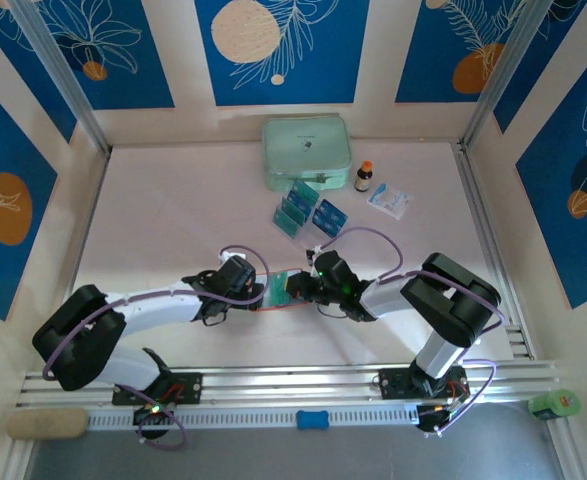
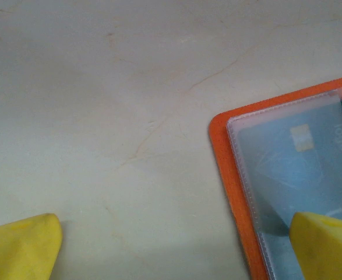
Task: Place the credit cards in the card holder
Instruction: Insert the credit card into the card slot.
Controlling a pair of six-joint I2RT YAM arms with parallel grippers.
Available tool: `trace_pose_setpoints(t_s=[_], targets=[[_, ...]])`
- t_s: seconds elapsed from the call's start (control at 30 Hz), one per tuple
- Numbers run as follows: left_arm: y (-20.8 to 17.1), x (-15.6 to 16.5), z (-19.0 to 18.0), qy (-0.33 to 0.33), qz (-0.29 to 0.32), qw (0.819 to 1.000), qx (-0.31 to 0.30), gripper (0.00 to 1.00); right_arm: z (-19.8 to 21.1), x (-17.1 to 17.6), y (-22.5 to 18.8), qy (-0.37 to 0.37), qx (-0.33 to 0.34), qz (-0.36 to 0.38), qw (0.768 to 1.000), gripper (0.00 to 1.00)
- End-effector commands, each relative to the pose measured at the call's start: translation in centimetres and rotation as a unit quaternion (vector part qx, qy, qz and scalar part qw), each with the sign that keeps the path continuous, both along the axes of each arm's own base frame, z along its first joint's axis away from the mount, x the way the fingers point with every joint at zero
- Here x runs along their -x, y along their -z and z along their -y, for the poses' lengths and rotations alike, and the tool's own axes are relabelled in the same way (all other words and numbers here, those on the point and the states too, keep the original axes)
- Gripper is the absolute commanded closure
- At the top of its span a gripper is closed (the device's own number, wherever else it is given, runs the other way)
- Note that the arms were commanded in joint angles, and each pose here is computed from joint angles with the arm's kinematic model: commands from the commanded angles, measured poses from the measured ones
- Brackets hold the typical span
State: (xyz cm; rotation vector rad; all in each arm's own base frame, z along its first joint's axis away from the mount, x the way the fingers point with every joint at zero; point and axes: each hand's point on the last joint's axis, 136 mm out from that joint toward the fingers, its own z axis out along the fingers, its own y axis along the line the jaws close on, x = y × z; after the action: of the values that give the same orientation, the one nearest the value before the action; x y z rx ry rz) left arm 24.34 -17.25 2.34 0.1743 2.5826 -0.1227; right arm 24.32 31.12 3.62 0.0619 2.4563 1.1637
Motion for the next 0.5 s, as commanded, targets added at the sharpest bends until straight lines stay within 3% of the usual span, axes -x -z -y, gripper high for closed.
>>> trace_pose_setpoints(t_s=[0.0, 0.47], targets=[[0.07, 0.13, -0.5, -0.004, 0.002, 1.0, -0.007, 0.0, 0.76, 1.13, 1.59, -0.002, 0.029, -0.029, 0.999, 1.0], [0.14, 0.19, -0.57, -0.004, 0.001, 1.0, -0.009, 0.0, 0.3, 1.1, 2.4, -0.012, 0.061, -0.066, 0.996, 1.0]])
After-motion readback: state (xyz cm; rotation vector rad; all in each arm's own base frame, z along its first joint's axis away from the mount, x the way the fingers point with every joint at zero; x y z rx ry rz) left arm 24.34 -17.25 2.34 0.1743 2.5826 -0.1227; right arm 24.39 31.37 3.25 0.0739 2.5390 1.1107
